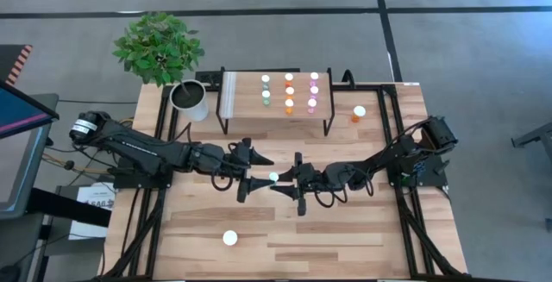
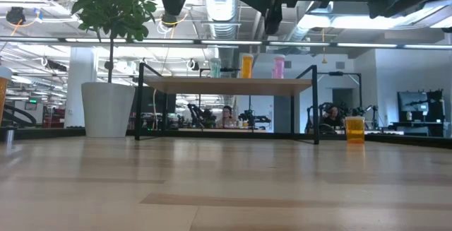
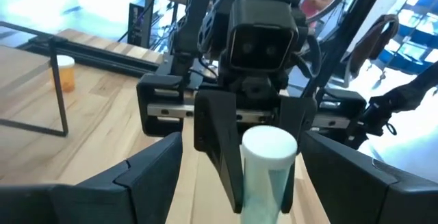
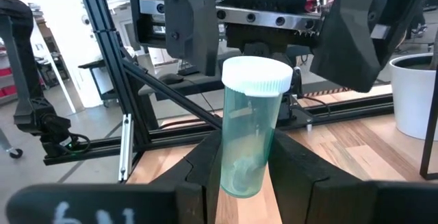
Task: Pick and place medicine bottles onto shelf by color
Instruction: Put the blue pill bottle on the shelf aligned with the other blue pill bottles
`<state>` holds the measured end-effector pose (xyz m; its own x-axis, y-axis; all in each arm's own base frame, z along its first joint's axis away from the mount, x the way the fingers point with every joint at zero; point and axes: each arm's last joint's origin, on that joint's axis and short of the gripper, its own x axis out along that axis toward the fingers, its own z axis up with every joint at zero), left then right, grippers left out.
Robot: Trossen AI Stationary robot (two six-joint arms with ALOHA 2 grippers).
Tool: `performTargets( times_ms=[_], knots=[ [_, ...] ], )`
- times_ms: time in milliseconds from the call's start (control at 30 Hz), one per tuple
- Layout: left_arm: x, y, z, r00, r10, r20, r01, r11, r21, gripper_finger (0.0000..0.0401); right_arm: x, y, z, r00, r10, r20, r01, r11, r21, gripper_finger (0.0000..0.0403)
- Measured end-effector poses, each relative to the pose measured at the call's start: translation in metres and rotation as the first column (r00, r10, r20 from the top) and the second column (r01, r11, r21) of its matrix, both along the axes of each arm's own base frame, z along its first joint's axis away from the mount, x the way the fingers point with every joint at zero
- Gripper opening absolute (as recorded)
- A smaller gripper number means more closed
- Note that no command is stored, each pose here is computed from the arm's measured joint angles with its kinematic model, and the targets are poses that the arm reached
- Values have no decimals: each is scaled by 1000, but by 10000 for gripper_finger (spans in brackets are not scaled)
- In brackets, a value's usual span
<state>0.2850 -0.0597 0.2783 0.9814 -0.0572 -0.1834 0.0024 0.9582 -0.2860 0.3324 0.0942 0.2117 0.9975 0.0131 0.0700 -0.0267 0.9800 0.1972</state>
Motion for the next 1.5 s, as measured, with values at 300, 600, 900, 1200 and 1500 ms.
performTargets(
  times_ms=[300, 600, 900, 1200, 1500],
  knots=[
    [0, 0, 0, 1000, -1, -4, 1, 1000, 0, 286, 0, 0, 0, 1000, 0, 0, 0, 1000, 0, 125],
    [-1, -4, -1, 999, -32, -10, 32, 999, 4, 286, 0, 0, 0, 1000, 0, 0, 0, 1000, -1, 125],
    [-2, -8, -1, 999, -45, 1, 45, 999, 7, 286, 7, -1, 7, 1000, -5, -11, 5, 999, 54, 125],
    [-2, -8, -1, 999, -45, -1, 45, 999, 7, 286, 10, 4, 9, 999, 5, -47, -3, 999, 42, 125],
    [-2, -8, -1, 999, -34, -3, 34, 999, 3, 267, 10, 4, 9, 999, 4, -47, -2, 999, 37, 125]
  ],
)
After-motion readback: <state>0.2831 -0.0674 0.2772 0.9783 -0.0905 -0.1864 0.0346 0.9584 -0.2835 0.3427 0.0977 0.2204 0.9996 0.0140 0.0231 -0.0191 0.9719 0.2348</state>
